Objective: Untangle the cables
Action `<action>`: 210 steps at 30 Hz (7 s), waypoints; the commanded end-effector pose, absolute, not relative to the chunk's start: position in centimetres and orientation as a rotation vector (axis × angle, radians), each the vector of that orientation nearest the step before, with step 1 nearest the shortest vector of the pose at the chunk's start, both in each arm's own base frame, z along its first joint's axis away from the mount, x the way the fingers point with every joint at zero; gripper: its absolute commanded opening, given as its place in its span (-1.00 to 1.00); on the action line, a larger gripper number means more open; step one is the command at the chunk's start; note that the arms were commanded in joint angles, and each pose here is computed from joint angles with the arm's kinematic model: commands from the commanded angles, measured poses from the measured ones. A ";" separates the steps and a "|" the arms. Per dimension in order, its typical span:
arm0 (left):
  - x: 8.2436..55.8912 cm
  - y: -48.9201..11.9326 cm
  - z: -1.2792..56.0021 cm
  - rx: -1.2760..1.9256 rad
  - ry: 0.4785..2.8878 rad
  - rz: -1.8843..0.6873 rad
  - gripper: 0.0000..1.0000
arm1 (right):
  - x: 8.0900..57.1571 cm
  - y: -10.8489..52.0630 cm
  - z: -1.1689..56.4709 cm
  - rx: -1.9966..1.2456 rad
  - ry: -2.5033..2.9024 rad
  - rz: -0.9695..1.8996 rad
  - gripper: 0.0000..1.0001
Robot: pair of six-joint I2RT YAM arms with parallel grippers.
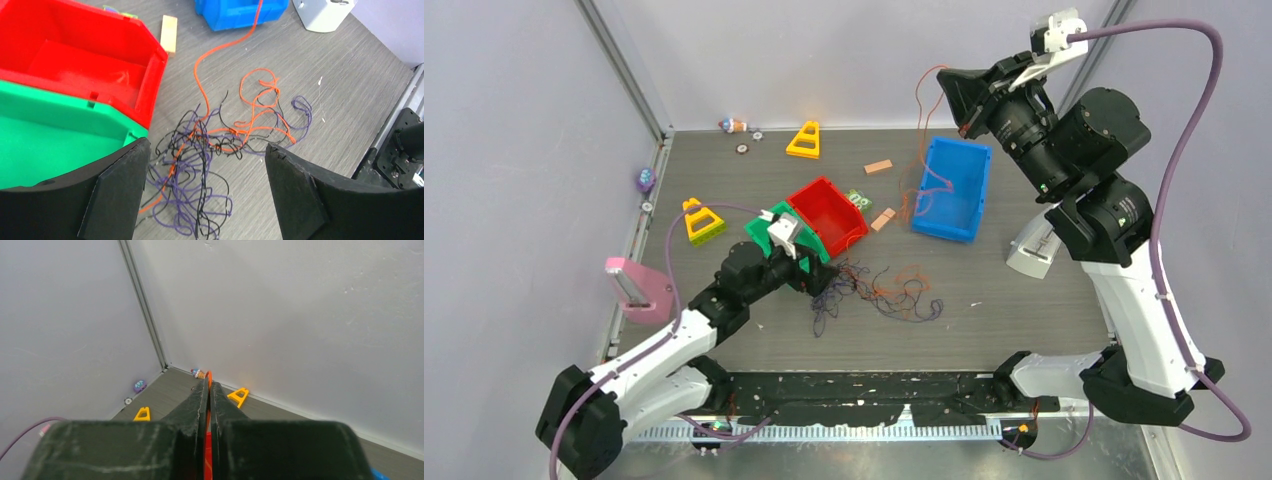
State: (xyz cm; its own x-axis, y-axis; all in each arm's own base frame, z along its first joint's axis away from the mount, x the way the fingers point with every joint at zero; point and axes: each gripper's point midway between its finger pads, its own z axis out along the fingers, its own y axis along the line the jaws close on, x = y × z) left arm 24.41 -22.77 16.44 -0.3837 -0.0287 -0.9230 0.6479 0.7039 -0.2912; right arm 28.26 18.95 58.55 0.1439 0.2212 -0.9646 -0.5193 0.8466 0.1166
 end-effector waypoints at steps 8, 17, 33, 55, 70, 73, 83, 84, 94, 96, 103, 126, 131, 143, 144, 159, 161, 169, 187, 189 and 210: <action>27.7 -26.6 22.4 0.615 1.580 -0.811 0.95 | 26.0 18.1 62.0 -0.248 1.204 0.615 -0.90; 28.8 -29.0 22.6 0.708 1.489 -0.818 0.98 | 25.8 18.3 62.4 -0.255 1.196 0.628 -0.89; 33.4 -34.0 22.6 0.666 1.596 -0.914 -0.31 | 24.9 17.3 63.0 -0.225 1.180 0.637 -0.89; 27.0 -12.9 11.1 -0.088 1.956 -0.496 -1.00 | 22.0 4.2 63.2 0.115 1.106 0.192 -0.90; 25.2 -6.2 15.4 -0.331 1.669 -0.334 -1.00 | 27.9 6.1 55.2 0.151 1.347 0.053 -0.90; 25.5 -8.0 16.4 -0.215 1.693 -0.383 -1.00 | 29.0 7.0 51.8 0.122 1.426 0.037 -0.90; 25.5 -14.8 18.9 0.114 1.763 -0.602 -1.00 | 32.3 6.5 47.5 0.135 1.551 0.073 -0.90; 25.4 -15.2 19.1 0.137 1.765 -0.606 -1.00 | 32.4 6.7 48.3 0.131 1.540 0.095 -0.90; 24.2 -19.2 21.2 0.345 1.720 -0.647 -1.00 | 35.7 7.5 52.6 0.108 1.482 0.120 -0.89; 24.1 -20.1 21.1 0.386 1.726 -0.659 -1.00 | 36.1 7.4 53.2 0.107 1.472 0.113 -0.89; 23.8 -22.5 20.5 0.476 1.732 -0.725 -1.00 | 37.4 6.8 54.8 0.120 1.443 0.087 -0.89; 23.3 -26.1 18.2 0.632 1.812 -0.833 -1.00 | 43.7 6.4 42.8 0.161 1.671 0.048 -0.90; 23.4 -26.2 18.1 0.639 1.816 -0.836 -1.00 | 44.9 6.2 39.5 0.174 1.737 0.028 -0.90; 23.6 -26.1 18.0 0.628 1.829 -0.822 -1.00 | 46.9 6.3 31.2 0.173 1.919 -0.004 -0.90; 23.6 -26.1 18.1 0.623 1.829 -0.824 -1.00 | 47.2 6.2 30.2 0.177 1.941 -0.016 -0.90; 23.3 -26.0 18.6 0.645 1.819 -0.823 -1.00 | 47.2 7.0 10.4 0.241 2.382 -0.076 -0.90; 23.3 -26.1 18.7 0.645 1.819 -0.828 -1.00 | 47.3 7.2 10.7 0.233 2.380 -0.065 -0.90; 22.9 -25.9 19.3 0.651 1.810 -0.833 -1.00 | 45.6 8.9 16.3 0.139 2.289 0.095 0.18; 21.5 -26.7 23.3 0.718 1.765 -0.913 -1.00 | 30.5 22.4 22.2 -0.450 1.858 0.772 0.99; 21.2 -26.9 24.1 0.734 1.764 -0.926 -1.00 | 28.8 23.4 21.3 -0.484 1.826 0.815 0.97; 18.9 -28.0 34.2 0.763 1.717 -1.102 -1.00 | 21.1 34.6 22.5 -0.762 1.416 1.131 0.91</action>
State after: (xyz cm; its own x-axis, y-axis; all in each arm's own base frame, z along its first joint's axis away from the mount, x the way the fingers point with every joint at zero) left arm 19.59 -27.61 31.38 -0.3739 0.0525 -0.9260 0.8386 0.4456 -0.3134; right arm 21.38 31.54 17.40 -0.3003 0.0143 -0.9538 -0.8583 0.4321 0.2767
